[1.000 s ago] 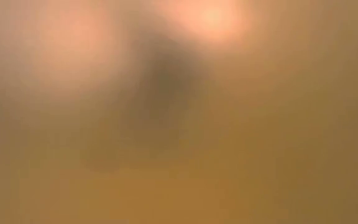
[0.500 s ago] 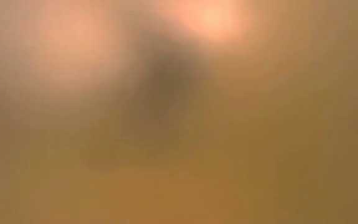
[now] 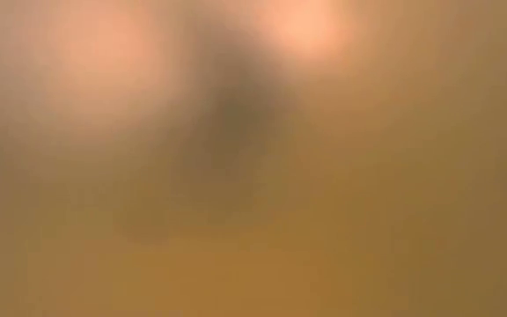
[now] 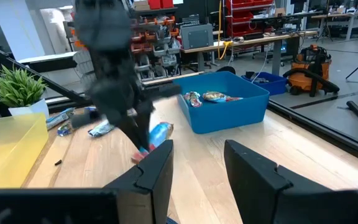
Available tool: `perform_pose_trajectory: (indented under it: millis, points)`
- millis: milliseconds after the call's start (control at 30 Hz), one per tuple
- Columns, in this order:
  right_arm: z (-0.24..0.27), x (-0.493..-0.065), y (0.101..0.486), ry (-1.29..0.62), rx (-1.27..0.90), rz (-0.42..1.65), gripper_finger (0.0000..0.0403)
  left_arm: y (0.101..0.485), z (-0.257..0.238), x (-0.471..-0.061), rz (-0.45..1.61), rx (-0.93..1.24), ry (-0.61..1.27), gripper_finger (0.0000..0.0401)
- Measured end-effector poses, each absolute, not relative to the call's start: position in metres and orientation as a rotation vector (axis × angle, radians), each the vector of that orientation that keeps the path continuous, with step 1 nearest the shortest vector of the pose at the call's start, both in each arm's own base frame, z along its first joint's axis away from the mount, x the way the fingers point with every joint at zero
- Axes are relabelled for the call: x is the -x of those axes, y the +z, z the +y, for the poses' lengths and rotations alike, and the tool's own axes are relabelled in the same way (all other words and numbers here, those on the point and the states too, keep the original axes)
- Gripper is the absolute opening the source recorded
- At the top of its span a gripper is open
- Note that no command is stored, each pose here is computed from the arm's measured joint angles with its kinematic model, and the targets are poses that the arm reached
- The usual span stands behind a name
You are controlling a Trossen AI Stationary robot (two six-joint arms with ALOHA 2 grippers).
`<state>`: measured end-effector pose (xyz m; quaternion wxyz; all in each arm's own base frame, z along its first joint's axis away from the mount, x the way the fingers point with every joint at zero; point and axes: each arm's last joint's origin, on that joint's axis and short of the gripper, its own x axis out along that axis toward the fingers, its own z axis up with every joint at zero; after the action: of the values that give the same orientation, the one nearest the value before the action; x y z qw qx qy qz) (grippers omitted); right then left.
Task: Pick and place Granola Bars by type
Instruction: Put the red granola bar into the blue bin
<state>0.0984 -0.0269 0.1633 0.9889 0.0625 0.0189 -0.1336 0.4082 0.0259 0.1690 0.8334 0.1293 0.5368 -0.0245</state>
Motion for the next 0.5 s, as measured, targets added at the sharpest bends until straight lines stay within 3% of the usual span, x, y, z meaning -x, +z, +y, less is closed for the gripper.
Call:
perform_pose_trajectory:
  millis: [267,500]
  points:
    - [-0.027,-0.098,0.163,-0.268,-0.125,0.038,0.0135,0.218,0.028,-0.399,0.910,-0.241,-0.175,0.0006]
    - [-0.027,-0.098,0.163,-0.268,-0.125,0.038,0.0135,0.242,0.037,-0.367,0.744,-0.245,-0.163,0.0005]
